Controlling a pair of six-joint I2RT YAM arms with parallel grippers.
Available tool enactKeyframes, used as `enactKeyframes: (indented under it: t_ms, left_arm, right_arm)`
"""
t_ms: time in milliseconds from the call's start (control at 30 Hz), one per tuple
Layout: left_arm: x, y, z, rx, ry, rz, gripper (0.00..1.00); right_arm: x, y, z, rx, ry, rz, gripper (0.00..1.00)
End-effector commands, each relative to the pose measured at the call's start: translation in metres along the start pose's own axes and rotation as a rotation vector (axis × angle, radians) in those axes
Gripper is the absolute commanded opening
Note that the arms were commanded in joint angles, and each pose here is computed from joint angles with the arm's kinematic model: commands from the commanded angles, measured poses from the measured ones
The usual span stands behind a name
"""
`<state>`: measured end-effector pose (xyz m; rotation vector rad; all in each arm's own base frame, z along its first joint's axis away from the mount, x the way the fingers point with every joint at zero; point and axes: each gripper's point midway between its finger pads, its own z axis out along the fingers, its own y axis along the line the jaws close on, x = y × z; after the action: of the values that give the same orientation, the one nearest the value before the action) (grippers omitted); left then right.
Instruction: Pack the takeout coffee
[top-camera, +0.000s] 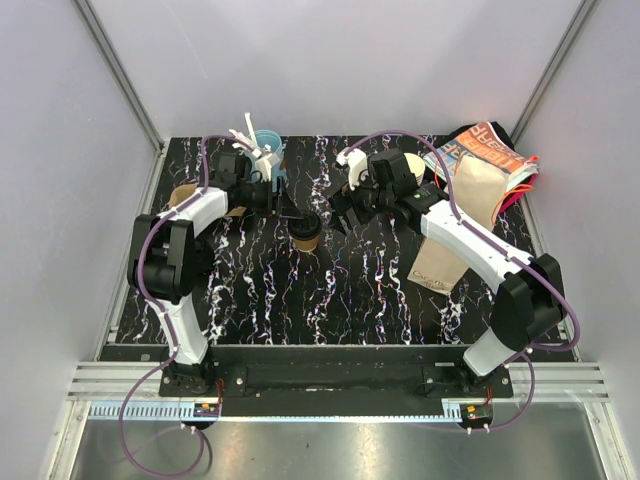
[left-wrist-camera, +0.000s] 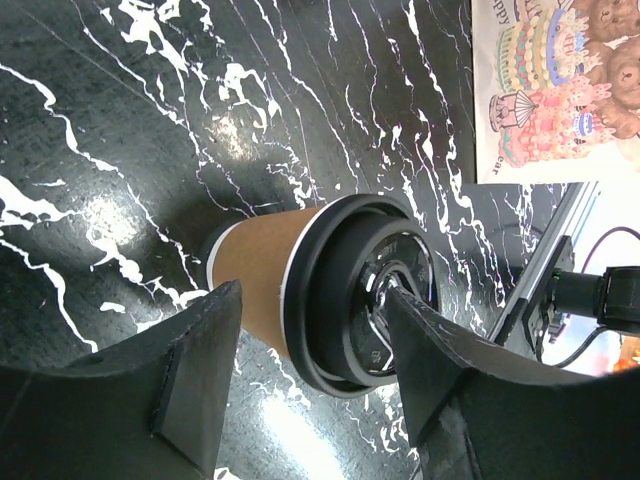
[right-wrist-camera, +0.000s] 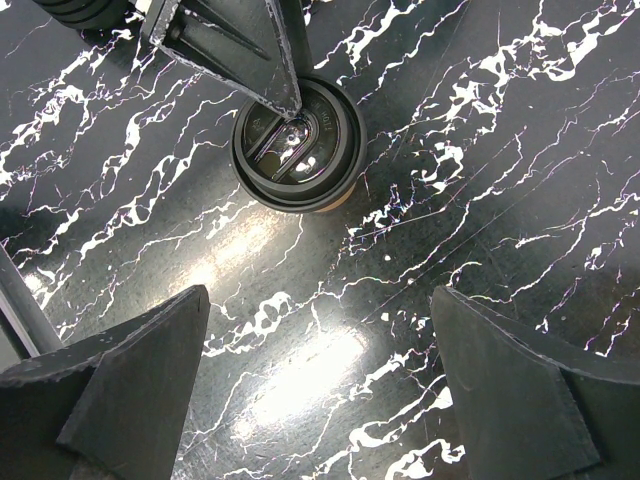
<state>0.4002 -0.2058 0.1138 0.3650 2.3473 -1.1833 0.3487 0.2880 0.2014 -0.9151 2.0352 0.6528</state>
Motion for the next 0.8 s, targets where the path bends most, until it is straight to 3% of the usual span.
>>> enactKeyframes:
  t_ms: [0,333,567,767]
  left_arm:
    - [-0.002,-0.004,0.003,0.063,-0.014,0.018,0.62]
    - [0.011,0.007,0.01,0.049,0.012,-0.013,0.56]
    - [0.031,0.023,0.02,0.023,0.051,-0.058,0.44]
    - [0.044,0.029,0.028,0.011,0.079,-0.074,0.43]
  right_arm:
    - [-0.023,0.002,-0.013,-0.003,-0.077,-0.015,0.97]
    - [-0.021,0.002,-0.009,-0.009,-0.069,-0.007,0.97]
    - [-0.013,0.001,0.005,-0.026,-0.05,0.05,0.95]
    - [-0.012,-0.001,0.023,-0.062,-0.031,0.107,0.84]
